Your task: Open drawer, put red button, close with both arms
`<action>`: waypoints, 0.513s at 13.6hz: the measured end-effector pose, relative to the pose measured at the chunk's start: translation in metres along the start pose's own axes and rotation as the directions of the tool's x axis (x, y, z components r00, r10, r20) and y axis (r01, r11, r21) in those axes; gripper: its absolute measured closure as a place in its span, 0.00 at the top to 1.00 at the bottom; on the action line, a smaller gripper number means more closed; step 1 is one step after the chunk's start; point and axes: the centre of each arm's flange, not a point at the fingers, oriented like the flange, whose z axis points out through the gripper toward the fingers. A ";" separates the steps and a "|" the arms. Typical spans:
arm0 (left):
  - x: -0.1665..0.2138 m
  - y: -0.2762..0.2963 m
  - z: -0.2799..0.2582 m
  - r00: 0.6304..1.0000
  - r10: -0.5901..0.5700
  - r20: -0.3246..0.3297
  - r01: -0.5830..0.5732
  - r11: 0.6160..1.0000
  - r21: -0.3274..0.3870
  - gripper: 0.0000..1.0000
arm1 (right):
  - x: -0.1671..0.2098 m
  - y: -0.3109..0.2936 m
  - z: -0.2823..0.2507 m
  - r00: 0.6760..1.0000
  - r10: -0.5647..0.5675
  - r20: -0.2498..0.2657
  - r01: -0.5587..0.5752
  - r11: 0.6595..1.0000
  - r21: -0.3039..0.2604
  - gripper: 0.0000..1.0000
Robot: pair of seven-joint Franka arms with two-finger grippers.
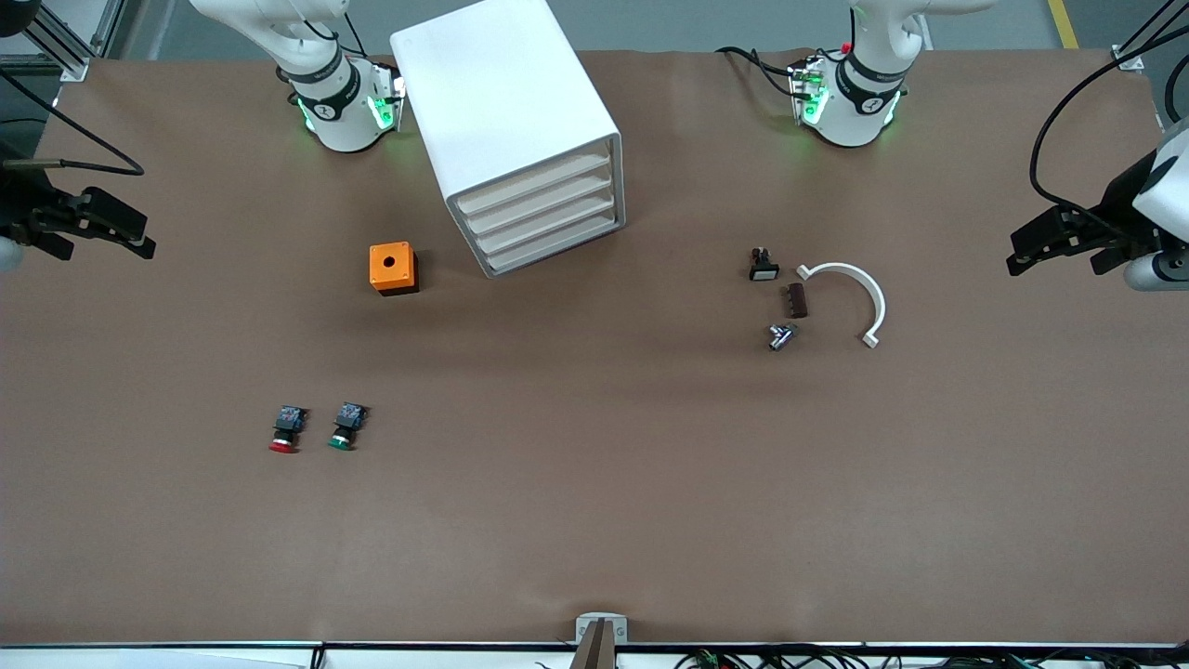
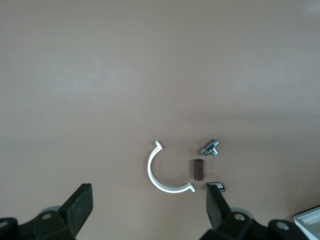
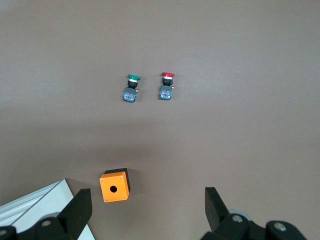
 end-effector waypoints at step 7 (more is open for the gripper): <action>0.001 0.006 0.004 1.000 0.002 0.011 -0.001 0.999 -0.042 1.00 | 0.000 -0.001 0.000 1.000 0.002 0.000 -0.002 1.000 0.003 1.00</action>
